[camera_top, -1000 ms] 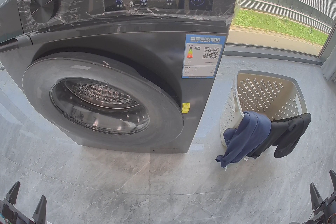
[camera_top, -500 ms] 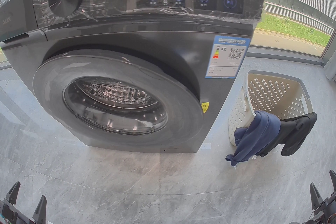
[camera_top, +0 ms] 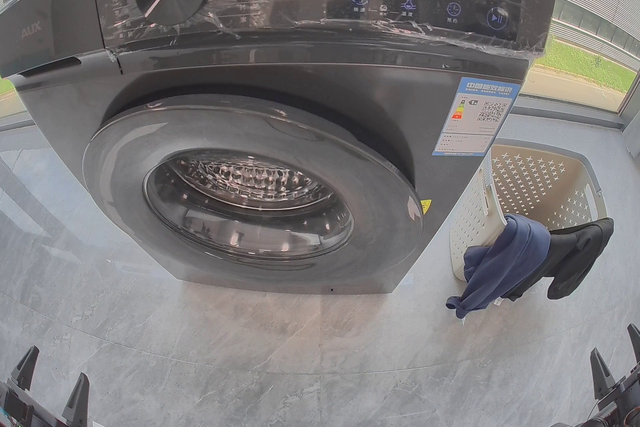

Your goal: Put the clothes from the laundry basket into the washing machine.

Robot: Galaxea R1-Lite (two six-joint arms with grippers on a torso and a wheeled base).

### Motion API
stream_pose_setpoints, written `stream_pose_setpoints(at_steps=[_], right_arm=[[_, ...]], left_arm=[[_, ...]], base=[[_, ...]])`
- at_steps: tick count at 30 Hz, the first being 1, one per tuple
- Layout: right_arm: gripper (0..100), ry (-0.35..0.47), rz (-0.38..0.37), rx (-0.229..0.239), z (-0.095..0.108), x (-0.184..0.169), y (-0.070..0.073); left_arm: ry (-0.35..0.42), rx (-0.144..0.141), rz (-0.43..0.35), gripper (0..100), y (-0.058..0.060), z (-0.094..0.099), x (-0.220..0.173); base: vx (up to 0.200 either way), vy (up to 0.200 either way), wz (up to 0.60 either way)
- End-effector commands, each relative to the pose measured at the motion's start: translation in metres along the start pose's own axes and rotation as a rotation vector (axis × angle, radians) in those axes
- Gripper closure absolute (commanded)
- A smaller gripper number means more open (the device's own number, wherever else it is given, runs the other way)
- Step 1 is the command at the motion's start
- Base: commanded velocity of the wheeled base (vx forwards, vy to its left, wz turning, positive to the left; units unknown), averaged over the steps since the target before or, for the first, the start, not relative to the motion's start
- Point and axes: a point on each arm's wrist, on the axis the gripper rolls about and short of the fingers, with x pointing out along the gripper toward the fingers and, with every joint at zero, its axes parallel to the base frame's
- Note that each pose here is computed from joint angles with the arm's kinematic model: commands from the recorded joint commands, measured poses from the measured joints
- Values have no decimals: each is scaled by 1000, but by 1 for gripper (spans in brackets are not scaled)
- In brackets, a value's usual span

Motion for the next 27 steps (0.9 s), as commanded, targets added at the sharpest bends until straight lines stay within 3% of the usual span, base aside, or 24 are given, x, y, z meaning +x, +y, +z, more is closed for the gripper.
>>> stream_pose_setpoints(at_steps=[1, 19, 27], right_arm=[[0, 0, 1, 0, -5, 0, 0], [0, 0, 1, 0, -5, 0, 0], [0, 0, 1, 0, -5, 0, 0]], left_arm=[[1, -2, 0, 0, 0, -5, 0], [1, -2, 0, 0, 0, -5, 0], [1, -2, 0, 0, 0, -5, 0]], base=[[0, 200, 0], [0, 200, 0], [0, 0, 0]])
